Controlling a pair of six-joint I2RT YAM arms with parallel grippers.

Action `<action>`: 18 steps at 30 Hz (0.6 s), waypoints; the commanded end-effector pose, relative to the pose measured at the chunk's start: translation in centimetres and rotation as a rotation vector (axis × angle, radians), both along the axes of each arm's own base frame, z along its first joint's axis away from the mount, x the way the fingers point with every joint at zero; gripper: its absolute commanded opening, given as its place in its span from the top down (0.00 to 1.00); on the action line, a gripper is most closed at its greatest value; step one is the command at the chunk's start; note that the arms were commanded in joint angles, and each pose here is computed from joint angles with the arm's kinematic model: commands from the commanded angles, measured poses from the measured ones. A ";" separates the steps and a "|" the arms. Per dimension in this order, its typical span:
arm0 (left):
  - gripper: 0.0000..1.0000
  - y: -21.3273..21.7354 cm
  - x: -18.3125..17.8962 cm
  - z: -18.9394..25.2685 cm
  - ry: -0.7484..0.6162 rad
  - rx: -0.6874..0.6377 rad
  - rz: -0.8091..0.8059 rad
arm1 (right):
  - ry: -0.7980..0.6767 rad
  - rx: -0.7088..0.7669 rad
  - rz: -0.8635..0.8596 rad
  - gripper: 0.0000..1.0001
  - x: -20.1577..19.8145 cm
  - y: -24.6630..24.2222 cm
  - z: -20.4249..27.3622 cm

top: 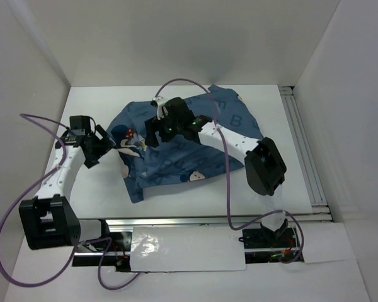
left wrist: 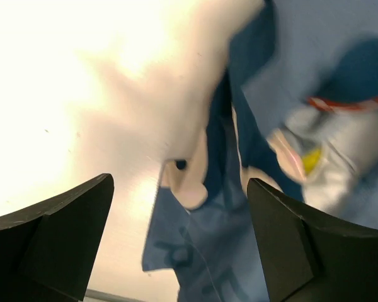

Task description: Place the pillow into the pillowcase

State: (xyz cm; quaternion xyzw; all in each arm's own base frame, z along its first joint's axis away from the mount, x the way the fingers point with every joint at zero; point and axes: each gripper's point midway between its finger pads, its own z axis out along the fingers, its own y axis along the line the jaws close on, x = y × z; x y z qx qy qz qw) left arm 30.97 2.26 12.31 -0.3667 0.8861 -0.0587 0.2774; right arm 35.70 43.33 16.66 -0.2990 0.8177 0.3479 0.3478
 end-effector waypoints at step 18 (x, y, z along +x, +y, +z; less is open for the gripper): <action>0.00 -3.3 0.6 0.9 -0.169 -0.140 -0.112 | 0.082 -0.083 -0.542 0.05 9.0 -21.4 -3.4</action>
